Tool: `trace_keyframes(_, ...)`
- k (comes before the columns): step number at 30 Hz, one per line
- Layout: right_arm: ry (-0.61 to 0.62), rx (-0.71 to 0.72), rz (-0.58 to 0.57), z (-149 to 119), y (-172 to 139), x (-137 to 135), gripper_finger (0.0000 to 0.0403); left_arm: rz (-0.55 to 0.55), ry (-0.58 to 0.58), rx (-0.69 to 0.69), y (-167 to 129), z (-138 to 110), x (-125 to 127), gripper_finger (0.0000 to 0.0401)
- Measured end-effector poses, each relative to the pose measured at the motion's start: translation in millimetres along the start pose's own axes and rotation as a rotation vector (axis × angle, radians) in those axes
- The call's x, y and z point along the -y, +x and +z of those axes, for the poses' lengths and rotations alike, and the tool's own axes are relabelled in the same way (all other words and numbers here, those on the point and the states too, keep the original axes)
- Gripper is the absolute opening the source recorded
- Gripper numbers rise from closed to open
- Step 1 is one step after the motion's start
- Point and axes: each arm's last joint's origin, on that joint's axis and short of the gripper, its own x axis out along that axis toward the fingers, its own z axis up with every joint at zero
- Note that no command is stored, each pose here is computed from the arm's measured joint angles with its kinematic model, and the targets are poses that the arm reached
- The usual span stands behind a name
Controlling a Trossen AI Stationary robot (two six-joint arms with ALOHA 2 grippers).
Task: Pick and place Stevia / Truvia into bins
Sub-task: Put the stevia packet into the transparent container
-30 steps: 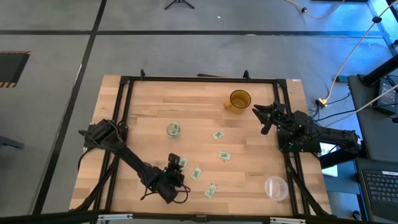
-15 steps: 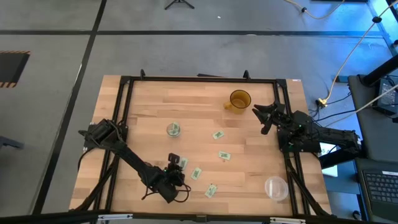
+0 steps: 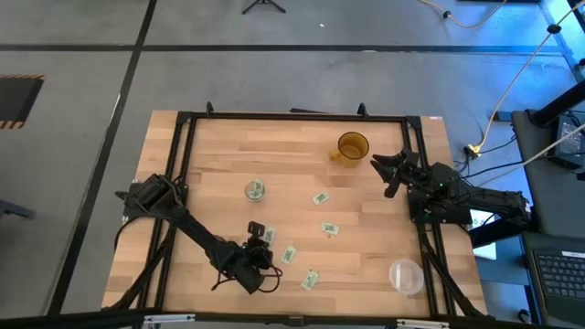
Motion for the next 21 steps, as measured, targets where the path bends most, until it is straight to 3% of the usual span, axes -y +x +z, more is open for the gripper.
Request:
trace_keyframes(9,0.002,-0.001,0.000,-0.1,0.0,0.0,0.0133,0.008,-0.034,0.019,-21.0,2.1,-17.7,0.0002)
trace_keyframes(16,-0.003,-0.002,-0.001,-0.2,0.0,0.1,0.0133,-0.035,-0.216,0.071,-53.5,9.0,-44.2,0.0002)
trace_keyframes(21,-0.005,-0.001,-0.001,-0.1,0.0,0.1,0.0133,-0.165,-0.407,0.108,-78.2,16.2,-78.1,0.0002)
